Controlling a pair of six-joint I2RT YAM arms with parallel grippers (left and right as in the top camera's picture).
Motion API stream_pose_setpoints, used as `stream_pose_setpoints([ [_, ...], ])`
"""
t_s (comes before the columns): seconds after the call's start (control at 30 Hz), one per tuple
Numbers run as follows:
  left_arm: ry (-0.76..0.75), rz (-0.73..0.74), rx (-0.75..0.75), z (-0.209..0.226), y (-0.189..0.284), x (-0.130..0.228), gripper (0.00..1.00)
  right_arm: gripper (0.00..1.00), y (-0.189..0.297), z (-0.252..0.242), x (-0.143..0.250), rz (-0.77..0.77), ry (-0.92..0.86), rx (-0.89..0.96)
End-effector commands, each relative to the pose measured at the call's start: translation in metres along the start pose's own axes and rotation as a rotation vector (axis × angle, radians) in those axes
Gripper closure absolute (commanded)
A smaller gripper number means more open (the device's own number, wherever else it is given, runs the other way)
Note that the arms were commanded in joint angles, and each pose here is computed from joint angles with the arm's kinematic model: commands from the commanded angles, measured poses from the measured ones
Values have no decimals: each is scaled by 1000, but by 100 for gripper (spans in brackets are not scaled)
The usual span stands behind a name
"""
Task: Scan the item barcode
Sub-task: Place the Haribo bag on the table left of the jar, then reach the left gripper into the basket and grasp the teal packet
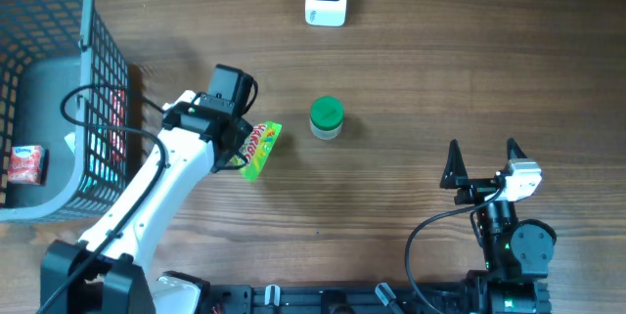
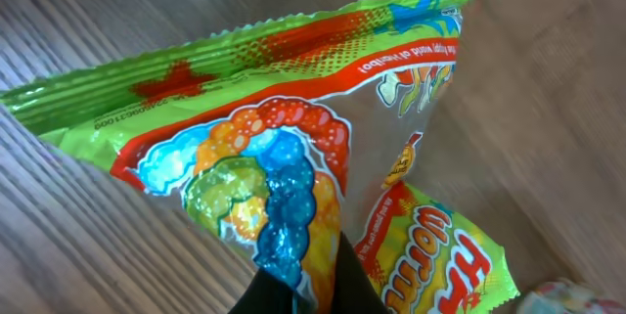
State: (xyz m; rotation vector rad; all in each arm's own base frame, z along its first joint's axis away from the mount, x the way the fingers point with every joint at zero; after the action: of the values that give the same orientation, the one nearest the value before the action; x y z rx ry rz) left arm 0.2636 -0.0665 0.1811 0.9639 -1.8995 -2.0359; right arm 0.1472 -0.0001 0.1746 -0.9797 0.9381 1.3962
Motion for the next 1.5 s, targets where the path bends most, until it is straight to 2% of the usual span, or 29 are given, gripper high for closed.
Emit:
stream_pose_setpoints([
  [0.0, 16, -14, -19, 3, -10, 4, 96, 0, 0, 2, 0, -1, 11, -21],
  [0.3, 24, -23, 51, -8, -13, 2, 96, 1, 0, 2, 0, -1, 11, -21],
  [0.5, 20, 73, 158, -35, -33, 13, 96, 0, 0, 2, 0, -1, 11, -21],
  [0.53, 20, 90, 156, -36, -35, 15, 92, 0, 0, 2, 0, -1, 11, -21],
  [0.6, 15, 110, 146, -35, -37, 17, 67, 0, 0, 2, 0, -1, 11, -21],
  [0.63, 14, 109, 147, -35, -35, 17, 51, 0, 0, 2, 0, -1, 11, -21],
  [0.67, 5, 102, 155, -34, -29, 15, 29, 0, 0, 2, 0, -1, 11, -21],
  [0.7, -7, 76, 172, -34, -15, 10, 2, 0, 0, 2, 0, -1, 11, -21],
  [0.8, -45, -21, 214, -33, 27, -7, 0, 0, 0, 2, 0, -1, 11, -21],
  [0.97, -88, -362, 315, -16, 158, -59, 0, 0, 0, 2, 0, -1, 11, -21],
  [1.1, 21, -572, 323, 34, 240, -105, 0, 0, 0, 2, 0, -1, 11, -21],
  [1.2, 224, -648, 210, 93, 261, -132, 0, 0, 0, 2, 0, -1, 11, -21],
  [1.27, 367, -657, 109, 135, 259, -143, 0, 0, 0, 2, 0, -1, 11, -21],
  [1.33, 456, -603, 67, 163, 248, -149, 0, 0, 0, 2, 0, -1, 11, -21],
  [1.47, 608, -393, 71, 208, 202, -173, 0, 0, 0, 2, 0, -1, 11, -21],
])
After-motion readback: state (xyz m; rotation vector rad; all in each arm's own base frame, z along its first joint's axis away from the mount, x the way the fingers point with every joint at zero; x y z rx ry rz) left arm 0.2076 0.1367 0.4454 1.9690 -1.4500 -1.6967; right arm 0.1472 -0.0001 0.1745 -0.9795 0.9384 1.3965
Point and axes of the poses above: each gripper's point midway between its finger pads, its own y axis back along the fingers, its own z axis along the line the jaws close on, x = y × z, the point moved 10 cm from there along y, back along the fingers, and after that the axes turned 15 degrees about -y, right-handed, at the moved point
